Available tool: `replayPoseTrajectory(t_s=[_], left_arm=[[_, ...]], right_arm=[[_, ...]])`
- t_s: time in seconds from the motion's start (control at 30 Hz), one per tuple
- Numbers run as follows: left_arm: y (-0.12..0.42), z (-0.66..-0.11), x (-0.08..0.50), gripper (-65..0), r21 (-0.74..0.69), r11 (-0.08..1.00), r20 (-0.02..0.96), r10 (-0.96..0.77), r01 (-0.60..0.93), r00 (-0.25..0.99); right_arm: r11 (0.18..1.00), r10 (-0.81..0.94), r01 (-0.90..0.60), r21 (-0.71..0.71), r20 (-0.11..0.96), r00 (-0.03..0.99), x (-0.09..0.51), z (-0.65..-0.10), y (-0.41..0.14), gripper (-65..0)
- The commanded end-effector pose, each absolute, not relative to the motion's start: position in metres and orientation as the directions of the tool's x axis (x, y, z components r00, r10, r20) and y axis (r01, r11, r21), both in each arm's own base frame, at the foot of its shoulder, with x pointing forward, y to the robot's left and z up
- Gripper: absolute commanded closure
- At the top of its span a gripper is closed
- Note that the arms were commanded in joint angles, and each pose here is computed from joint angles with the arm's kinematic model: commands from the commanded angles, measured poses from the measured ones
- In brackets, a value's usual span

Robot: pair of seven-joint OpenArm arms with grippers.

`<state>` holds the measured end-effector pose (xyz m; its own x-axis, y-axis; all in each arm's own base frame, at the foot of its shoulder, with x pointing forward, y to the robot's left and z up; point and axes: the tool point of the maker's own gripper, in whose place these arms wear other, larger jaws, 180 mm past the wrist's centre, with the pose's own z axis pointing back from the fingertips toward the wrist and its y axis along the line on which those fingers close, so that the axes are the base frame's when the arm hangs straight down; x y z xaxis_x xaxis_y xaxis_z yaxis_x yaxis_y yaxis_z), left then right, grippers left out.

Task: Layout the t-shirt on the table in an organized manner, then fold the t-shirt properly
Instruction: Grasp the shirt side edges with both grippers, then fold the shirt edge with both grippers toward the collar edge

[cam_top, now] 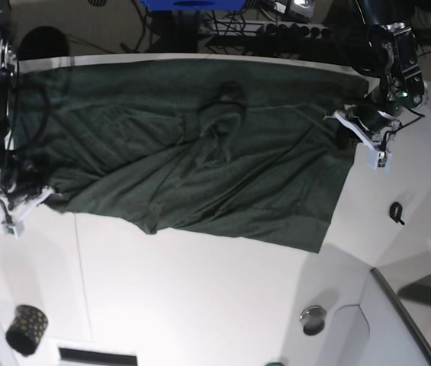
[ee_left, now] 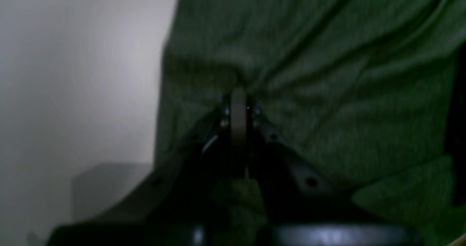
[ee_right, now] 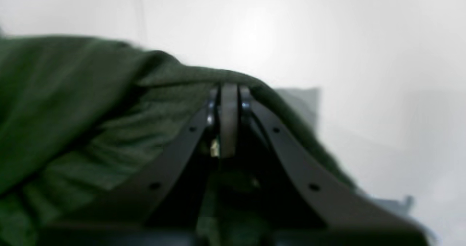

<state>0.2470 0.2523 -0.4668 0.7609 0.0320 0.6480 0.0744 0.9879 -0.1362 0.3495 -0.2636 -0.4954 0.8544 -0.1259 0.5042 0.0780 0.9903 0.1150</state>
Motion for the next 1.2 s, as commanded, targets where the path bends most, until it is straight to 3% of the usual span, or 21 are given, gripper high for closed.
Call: replayPoseTrajectory(t_s=[0.0, 0.3, 0.43, 0.57, 0.63, 0.73, 0.77, 0.8, 1.0, 1.17], left_arm=[[0.259, -0.452, 0.260, 0.0, -0.125, 0.989, 0.691, 0.028, 0.081, 0.722], [0.262, -0.450, 0.262, 0.0, -0.122, 0.990, 0.697, 0.030, 0.077, 0.717], [0.262, -0.448, 0.264, 0.0, -0.119, 0.990, 0.702, 0.027, 0.079, 0.712], [0.263, -0.447, 0.265, 0.0, -0.115, 0.990, 0.703, 0.026, 0.078, 0.711], [0.263, -0.447, 0.265, 0.0, -0.115, 0.990, 0.703, 0.026, 0.078, 0.711], [0.263, -0.446, 0.265, 0.0, -0.115, 0.990, 0.704, 0.026, 0.079, 0.709], [0.265, -0.445, 0.266, 0.0, -0.112, 0.991, 0.705, 0.023, 0.079, 0.708], [0.268, -0.443, 0.268, 0.0, -0.103, 0.991, 0.709, 0.016, 0.081, 0.705], [0.283, -0.432, 0.278, 0.0, -0.065, 0.994, 0.722, -0.014, 0.088, 0.692], [0.293, -0.422, 0.289, 0.0, -0.041, 0.995, 0.736, -0.031, 0.091, 0.677]], right_arm=[[0.991, -0.122, 0.079, 0.106, 0.509, 0.852, 0.352, -0.494, -0.265, -0.6], [0.985, -0.169, 0.159, 0.066, 0.554, 0.815, 0.362, -0.485, -0.278, -0.6], [0.995, -0.101, 0.072, 0.072, 0.641, 0.760, 0.377, -0.456, -0.265, -0.9], [0.994, -0.106, 0.054, 0.093, 0.772, 0.627, 0.393, -0.401, -0.264, -3.3], [0.996, -0.088, 0.045, 0.076, 0.793, 0.603, 0.398, -0.387, -0.269, -12.6], [0.999, -0.012, -0.027, 0.038, 0.769, 0.639, 0.406, -0.388, -0.265, -38.9], [0.998, 0.013, -0.049, 0.026, 0.746, 0.666, 0.408, -0.393, -0.266, -44.4], [0.997, 0.032, -0.073, 0.026, 0.723, 0.690, 0.410, -0.399, -0.264, -45.8], [0.987, -0.004, -0.096, 0.127, 0.622, 0.783, 0.415, -0.436, -0.262, -38.4], [0.985, -0.030, -0.080, 0.154, 0.605, 0.796, 0.410, -0.448, -0.262, -38.1]])
